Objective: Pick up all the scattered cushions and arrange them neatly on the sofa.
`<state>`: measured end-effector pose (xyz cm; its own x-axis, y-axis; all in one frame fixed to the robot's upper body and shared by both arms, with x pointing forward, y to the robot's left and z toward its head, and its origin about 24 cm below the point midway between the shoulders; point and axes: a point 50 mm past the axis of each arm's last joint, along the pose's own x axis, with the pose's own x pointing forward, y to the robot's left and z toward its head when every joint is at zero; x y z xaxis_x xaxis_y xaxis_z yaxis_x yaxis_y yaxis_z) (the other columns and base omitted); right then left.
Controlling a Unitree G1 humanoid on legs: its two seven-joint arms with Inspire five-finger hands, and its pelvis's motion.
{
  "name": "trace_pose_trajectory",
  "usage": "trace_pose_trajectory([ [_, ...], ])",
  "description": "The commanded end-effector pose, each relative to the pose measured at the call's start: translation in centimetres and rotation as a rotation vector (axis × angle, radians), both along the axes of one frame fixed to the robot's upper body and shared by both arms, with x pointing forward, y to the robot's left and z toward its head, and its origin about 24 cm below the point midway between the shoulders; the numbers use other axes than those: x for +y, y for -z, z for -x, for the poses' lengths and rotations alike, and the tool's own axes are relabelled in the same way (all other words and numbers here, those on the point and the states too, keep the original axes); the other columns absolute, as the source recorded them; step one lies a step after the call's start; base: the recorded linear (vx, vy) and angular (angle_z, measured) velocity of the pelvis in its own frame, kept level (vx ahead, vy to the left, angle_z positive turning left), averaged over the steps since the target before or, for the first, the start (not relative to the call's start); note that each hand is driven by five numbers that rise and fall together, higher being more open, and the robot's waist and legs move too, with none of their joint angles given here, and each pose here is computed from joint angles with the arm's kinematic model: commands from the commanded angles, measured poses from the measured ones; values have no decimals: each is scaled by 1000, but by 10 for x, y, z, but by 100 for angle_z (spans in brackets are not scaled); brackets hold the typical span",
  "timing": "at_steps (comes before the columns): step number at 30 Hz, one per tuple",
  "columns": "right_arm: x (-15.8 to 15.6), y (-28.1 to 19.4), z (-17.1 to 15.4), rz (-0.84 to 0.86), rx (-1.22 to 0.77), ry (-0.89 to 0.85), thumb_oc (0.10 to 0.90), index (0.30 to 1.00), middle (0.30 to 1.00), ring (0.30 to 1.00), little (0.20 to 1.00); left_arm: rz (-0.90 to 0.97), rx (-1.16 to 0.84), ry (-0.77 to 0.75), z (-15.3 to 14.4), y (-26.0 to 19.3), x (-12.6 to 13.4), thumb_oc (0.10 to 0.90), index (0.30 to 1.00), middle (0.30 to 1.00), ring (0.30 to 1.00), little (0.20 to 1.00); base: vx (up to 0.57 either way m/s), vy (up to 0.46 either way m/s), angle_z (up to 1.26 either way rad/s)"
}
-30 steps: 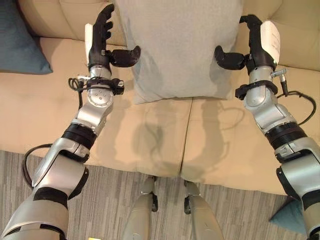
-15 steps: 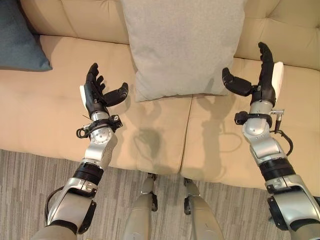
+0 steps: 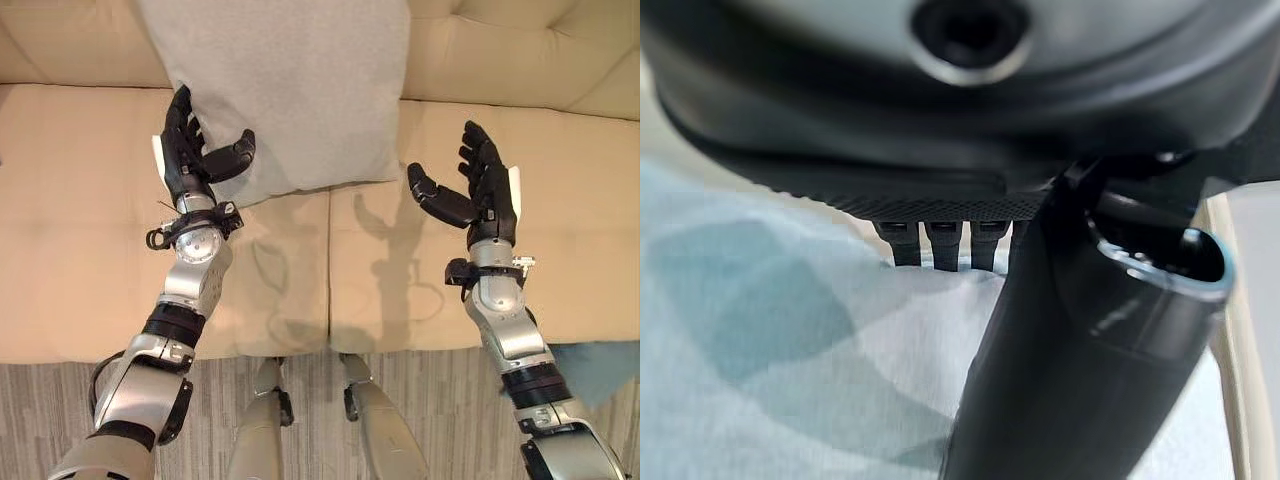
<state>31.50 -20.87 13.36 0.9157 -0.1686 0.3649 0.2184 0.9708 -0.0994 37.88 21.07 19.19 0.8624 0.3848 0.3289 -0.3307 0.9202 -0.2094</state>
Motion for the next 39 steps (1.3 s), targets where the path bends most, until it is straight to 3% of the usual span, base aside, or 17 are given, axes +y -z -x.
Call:
trace_pose_trajectory([
  [1, -18, -14, 20, -78, -159, 26, 800, 900, 900, 900, 900, -49, -204, -14, 0, -54, 3, 400, 300, 300, 300, 300, 59, 55, -4],
  [6, -23, -7, 33, -125, -170, 11, 800, 900, 900, 900, 900, -91, -285, -8, 3, -78, -2, 400, 300, 300, 300, 300, 37, 34, -3],
  [19, -15, -23, 35, 12, -212, -76, 800, 900, 900, 900, 900, -244, -464, -6, 12, -146, -13, 400, 300, 300, 300, 300, 9, 13, -1],
  [25, -21, -27, 38, 54, -220, -84, 800, 900, 900, 900, 900, -350, -484, -52, 16, -168, -6, 400, 300, 300, 300, 300, 0, 0, 0],
  [36, -20, -26, 42, 105, -209, -110, 800, 900, 900, 900, 900, -356, -515, -95, 21, -183, 3, 400, 300, 300, 300, 300, 0, 0, 0],
  [37, -20, -25, 43, 110, -202, -110, 800, 900, 900, 900, 900, -358, -506, -96, 20, -183, 5, 800, 900, 900, 900, 900, 0, 0, 0],
  [39, -20, -25, 43, 117, -198, -114, 800, 900, 900, 900, 900, -340, -495, -75, 19, -179, 5, 800, 900, 900, 900, 900, 0, 0, 0],
])
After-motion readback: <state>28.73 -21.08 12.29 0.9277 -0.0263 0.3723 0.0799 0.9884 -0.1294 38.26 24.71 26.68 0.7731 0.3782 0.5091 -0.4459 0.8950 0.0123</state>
